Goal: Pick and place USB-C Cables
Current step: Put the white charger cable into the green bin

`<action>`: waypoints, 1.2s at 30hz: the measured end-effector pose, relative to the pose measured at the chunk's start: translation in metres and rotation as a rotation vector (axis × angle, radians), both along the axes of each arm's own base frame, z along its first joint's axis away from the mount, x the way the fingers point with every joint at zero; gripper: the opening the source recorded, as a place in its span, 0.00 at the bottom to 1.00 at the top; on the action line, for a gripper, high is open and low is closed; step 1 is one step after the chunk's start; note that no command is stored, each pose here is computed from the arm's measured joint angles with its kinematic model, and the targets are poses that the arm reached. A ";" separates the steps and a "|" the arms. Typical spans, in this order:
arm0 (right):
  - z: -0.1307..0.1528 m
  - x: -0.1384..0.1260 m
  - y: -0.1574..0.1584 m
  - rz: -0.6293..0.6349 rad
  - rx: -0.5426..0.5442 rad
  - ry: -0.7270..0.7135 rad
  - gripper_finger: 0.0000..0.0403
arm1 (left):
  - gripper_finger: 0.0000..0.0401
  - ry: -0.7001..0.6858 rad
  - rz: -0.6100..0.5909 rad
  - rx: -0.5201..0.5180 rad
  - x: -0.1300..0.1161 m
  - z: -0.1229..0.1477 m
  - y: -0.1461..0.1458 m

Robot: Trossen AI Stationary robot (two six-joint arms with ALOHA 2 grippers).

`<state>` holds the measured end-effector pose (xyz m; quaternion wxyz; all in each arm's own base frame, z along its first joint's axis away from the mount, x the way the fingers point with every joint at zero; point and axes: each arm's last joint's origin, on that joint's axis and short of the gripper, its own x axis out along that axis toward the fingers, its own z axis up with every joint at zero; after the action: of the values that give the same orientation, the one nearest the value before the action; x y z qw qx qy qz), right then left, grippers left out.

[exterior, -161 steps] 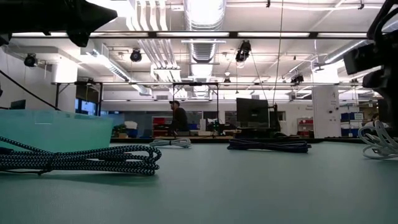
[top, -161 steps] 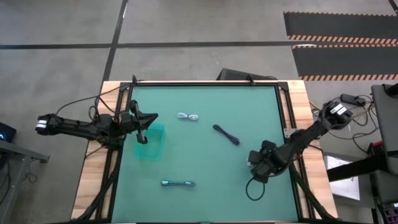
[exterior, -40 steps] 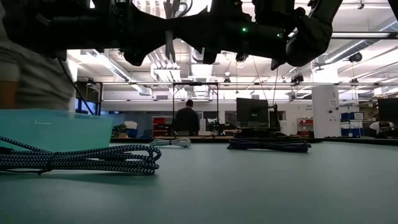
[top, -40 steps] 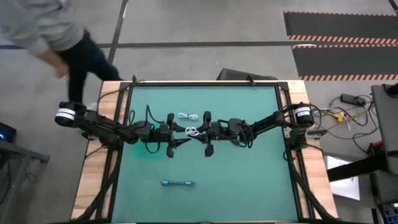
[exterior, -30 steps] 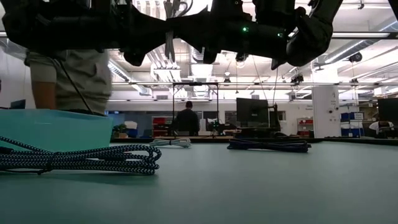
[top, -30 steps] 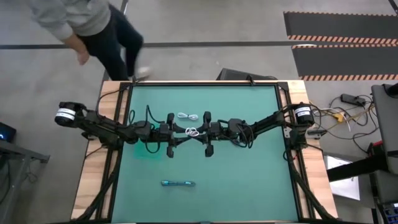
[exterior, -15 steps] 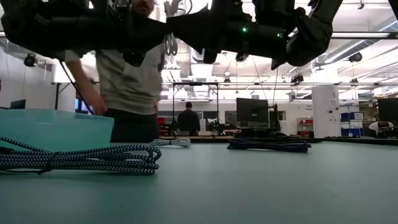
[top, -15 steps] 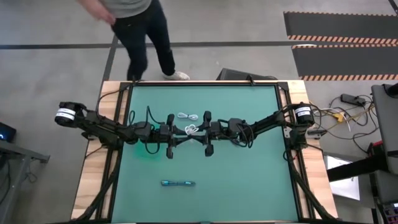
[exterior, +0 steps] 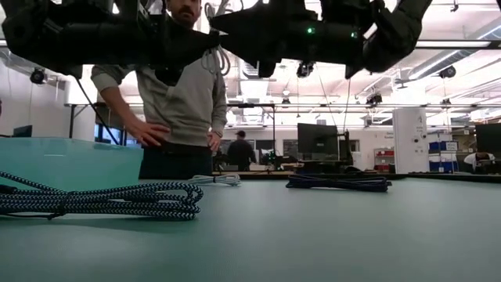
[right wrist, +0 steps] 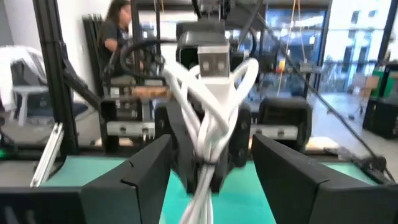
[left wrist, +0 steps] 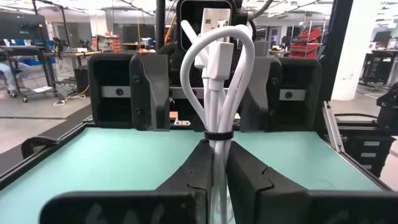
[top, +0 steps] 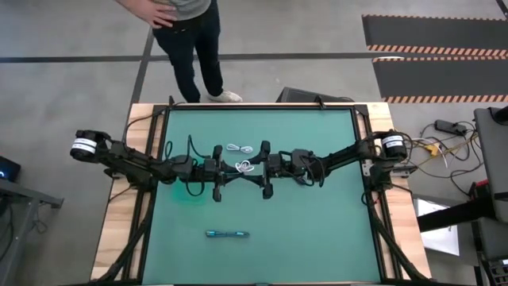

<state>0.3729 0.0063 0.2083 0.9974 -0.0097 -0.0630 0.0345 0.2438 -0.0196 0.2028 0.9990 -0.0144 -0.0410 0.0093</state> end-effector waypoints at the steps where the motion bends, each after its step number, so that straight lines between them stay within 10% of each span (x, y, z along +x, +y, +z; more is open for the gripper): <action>1: 0.002 -0.001 0.000 0.000 0.000 0.020 0.54 | 0.03 -0.002 0.000 0.000 0.000 0.000 0.000; 25: 0.058 -0.066 -0.003 -0.062 -0.089 0.422 0.56 | 0.03 0.057 0.029 -0.169 -0.001 0.000 0.001; 36: 0.050 -0.073 -0.004 -0.068 -0.186 0.532 0.56 | 0.03 0.445 0.181 -0.403 -0.014 0.021 0.005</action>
<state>0.2995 0.0027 0.2579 0.9742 -0.0939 0.2049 0.0082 0.2300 -0.0148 0.2236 0.9556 -0.2059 0.1802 0.1091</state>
